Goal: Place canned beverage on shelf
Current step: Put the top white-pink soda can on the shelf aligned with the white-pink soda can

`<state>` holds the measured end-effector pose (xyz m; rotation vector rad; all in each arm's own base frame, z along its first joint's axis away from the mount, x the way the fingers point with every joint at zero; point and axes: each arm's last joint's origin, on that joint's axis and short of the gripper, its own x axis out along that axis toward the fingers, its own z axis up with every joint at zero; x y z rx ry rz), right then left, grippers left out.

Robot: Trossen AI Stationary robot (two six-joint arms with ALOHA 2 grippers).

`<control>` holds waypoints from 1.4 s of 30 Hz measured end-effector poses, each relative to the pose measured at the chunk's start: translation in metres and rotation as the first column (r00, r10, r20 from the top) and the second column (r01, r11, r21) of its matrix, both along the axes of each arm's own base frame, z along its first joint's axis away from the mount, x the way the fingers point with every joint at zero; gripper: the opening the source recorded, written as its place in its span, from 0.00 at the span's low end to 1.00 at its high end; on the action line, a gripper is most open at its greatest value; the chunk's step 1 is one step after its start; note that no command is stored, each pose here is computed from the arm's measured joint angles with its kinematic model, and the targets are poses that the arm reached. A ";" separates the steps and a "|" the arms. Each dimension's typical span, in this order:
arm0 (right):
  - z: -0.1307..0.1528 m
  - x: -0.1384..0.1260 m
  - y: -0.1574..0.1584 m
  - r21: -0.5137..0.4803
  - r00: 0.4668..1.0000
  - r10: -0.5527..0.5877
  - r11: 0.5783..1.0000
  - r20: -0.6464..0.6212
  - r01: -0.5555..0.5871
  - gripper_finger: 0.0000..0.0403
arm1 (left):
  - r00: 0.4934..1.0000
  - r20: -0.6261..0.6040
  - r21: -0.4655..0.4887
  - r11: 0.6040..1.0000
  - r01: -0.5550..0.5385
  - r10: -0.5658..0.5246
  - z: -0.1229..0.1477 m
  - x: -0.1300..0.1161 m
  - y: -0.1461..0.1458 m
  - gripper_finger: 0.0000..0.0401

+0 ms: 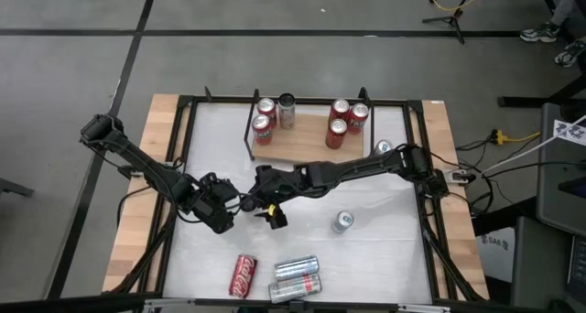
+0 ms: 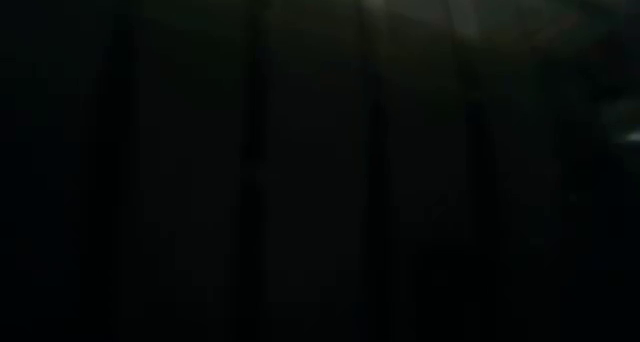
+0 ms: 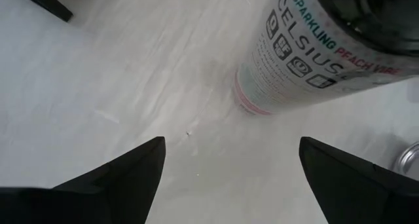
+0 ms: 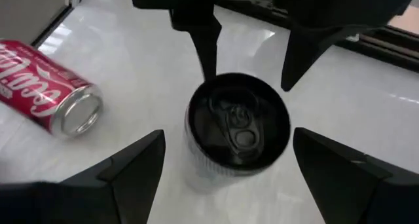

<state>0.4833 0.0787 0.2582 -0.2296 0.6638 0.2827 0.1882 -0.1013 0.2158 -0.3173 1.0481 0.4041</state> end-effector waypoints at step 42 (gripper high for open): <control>0.033 -0.016 -0.004 0.034 0.999 -0.042 0.999 0.024 0.042 0.58 | 1.000 0.006 -0.004 1.000 0.000 0.000 0.000 0.001 0.000 0.86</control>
